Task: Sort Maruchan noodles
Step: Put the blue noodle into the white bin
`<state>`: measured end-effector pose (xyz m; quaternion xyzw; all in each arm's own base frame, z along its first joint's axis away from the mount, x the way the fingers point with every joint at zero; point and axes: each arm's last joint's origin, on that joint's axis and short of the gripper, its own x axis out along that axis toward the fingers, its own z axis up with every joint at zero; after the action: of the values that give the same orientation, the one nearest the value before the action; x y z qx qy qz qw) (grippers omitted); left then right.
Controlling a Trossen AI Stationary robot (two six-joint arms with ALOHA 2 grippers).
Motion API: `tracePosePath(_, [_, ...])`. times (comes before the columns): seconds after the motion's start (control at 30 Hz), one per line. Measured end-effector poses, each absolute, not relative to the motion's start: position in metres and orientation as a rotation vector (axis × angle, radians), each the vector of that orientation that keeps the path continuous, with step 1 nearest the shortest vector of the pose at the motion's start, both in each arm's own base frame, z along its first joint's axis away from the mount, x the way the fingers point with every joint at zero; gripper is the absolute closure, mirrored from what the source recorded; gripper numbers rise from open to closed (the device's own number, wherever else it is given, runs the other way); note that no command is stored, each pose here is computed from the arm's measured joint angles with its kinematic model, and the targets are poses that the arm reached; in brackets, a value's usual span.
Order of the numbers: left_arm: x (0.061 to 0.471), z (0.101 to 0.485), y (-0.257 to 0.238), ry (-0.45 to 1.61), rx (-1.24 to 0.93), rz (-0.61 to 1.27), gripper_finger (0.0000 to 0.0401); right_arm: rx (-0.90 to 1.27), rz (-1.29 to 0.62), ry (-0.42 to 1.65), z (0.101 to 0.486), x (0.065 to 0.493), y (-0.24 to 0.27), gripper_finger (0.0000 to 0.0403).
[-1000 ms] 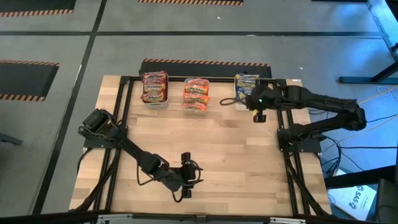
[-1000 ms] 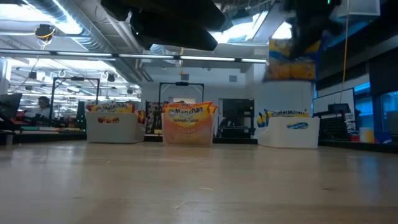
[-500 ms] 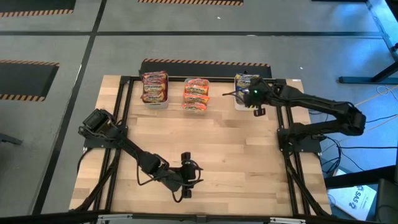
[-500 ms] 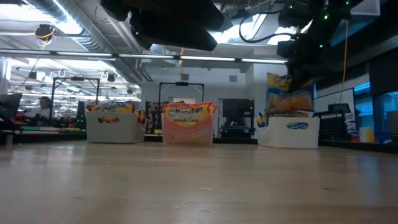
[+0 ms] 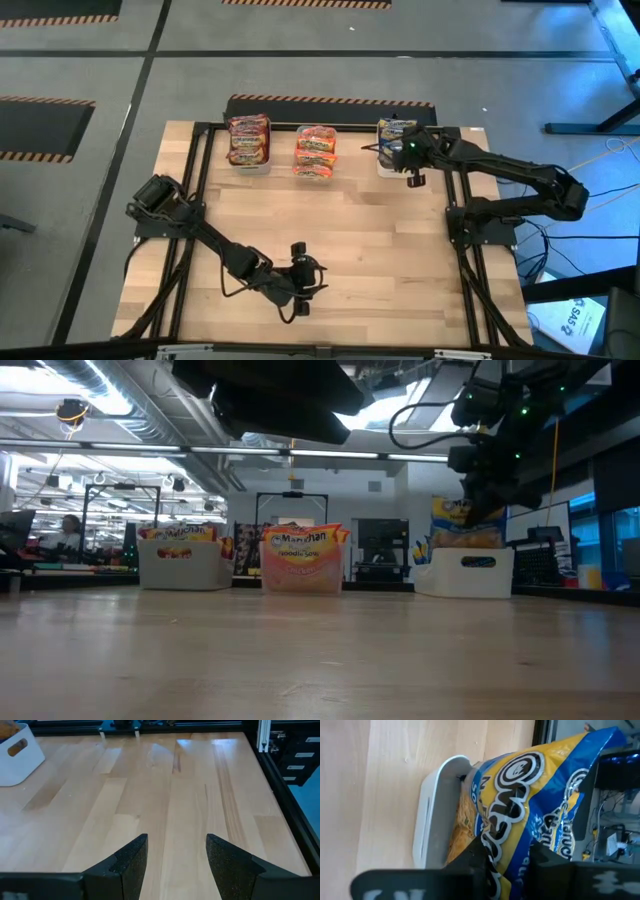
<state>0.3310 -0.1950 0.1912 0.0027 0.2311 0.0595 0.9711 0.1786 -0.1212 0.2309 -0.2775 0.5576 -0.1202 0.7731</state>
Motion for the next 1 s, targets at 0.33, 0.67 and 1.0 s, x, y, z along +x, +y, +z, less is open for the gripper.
tracePosePath(0.33, [0.331,0.192,-0.195,0.467,0.004,0.118,0.0205,-0.563,-0.227,1.287,0.217,0.177,-0.129,0.0354])
tracePosePath(0.67, [0.331,0.192,-0.195,0.468,0.003,0.116,0.0205,-0.606,-0.264,1.353,0.232,0.180,-0.129,0.0354])
tracePosePath(1.0, [0.332,0.192,-0.193,0.468,0.002,0.122,0.0205,-0.583,-0.113,1.442,0.217,0.184,-0.131,0.0354])
